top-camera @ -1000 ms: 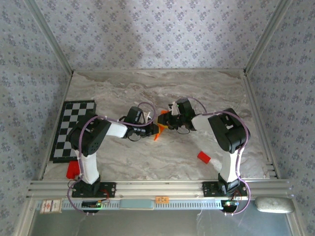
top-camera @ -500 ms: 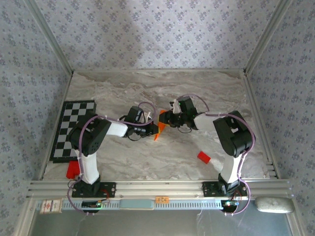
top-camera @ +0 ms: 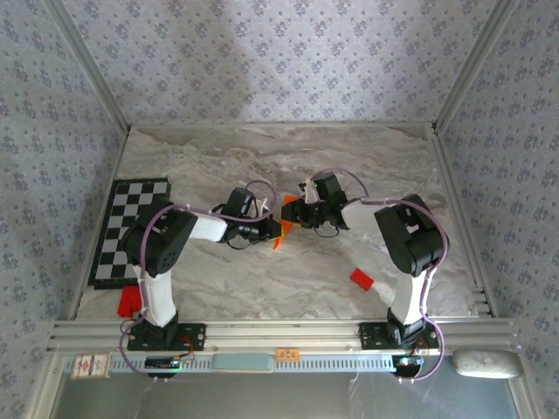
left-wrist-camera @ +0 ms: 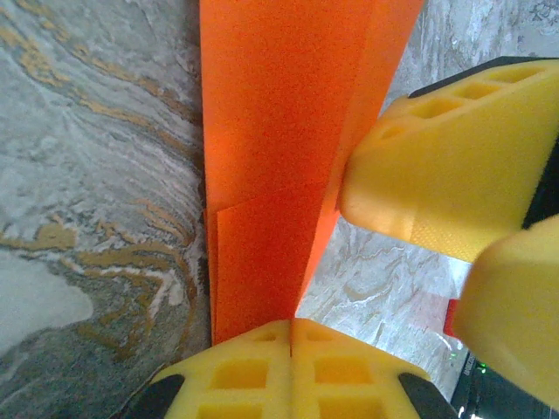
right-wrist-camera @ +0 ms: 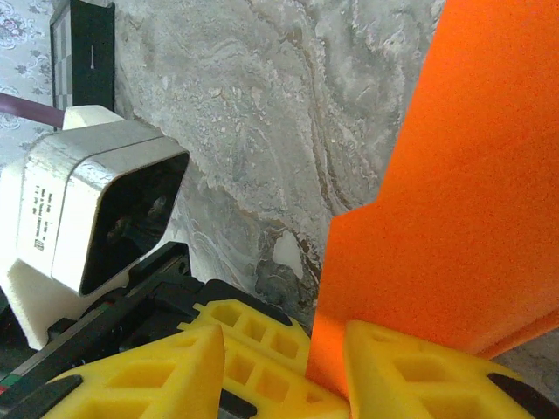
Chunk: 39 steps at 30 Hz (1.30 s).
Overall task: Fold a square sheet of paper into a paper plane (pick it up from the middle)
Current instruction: Fold the wing for the fifth time at the center of the table.
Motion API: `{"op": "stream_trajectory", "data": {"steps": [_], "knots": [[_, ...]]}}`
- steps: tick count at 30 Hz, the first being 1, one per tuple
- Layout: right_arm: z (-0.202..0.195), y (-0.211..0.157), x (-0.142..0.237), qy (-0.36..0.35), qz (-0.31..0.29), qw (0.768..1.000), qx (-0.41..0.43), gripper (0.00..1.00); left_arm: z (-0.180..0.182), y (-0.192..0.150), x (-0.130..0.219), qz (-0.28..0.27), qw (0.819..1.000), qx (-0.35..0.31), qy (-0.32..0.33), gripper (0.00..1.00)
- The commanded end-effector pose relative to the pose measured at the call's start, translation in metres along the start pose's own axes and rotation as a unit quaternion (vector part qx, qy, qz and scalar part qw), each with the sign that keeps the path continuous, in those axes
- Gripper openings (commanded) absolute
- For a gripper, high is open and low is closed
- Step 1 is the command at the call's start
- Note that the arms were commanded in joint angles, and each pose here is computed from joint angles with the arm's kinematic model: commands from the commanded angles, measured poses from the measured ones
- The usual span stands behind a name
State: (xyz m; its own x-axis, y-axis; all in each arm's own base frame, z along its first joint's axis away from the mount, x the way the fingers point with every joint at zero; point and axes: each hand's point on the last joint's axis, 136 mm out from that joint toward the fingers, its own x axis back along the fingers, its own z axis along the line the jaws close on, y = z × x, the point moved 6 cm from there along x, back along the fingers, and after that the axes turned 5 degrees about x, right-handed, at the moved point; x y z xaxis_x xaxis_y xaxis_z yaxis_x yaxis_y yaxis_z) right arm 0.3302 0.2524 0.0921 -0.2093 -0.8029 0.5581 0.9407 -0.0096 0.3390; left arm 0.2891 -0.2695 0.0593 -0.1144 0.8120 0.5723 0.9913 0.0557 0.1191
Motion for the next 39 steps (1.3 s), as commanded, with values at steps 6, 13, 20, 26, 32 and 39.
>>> {"op": "stream_trajectory", "data": {"steps": [6,13,20,26,32,39], "knots": [[-0.004,0.000,-0.009,-0.014,0.013,1.000,-0.001,0.42,0.027,-0.007,-0.008,0.011,0.998,0.036,0.048,0.03],[-0.007,0.000,-0.013,-0.017,0.015,1.000,-0.006,0.42,0.028,-0.007,-0.007,0.010,0.998,0.040,0.049,0.06],[-0.012,0.000,-0.016,-0.028,0.018,0.999,-0.016,0.43,0.027,-0.008,-0.005,0.008,0.998,0.042,0.050,0.10],[-0.016,-0.002,-0.016,-0.040,0.018,0.999,-0.023,0.43,0.025,-0.009,-0.003,0.005,0.998,0.043,0.052,0.11],[-0.018,-0.002,-0.017,-0.049,0.020,0.998,-0.028,0.43,0.026,-0.012,0.000,0.006,0.997,0.047,0.057,0.11],[-0.022,-0.004,-0.018,-0.063,0.025,0.997,-0.037,0.43,0.026,-0.019,0.008,0.009,0.997,0.054,0.063,0.11]]}}
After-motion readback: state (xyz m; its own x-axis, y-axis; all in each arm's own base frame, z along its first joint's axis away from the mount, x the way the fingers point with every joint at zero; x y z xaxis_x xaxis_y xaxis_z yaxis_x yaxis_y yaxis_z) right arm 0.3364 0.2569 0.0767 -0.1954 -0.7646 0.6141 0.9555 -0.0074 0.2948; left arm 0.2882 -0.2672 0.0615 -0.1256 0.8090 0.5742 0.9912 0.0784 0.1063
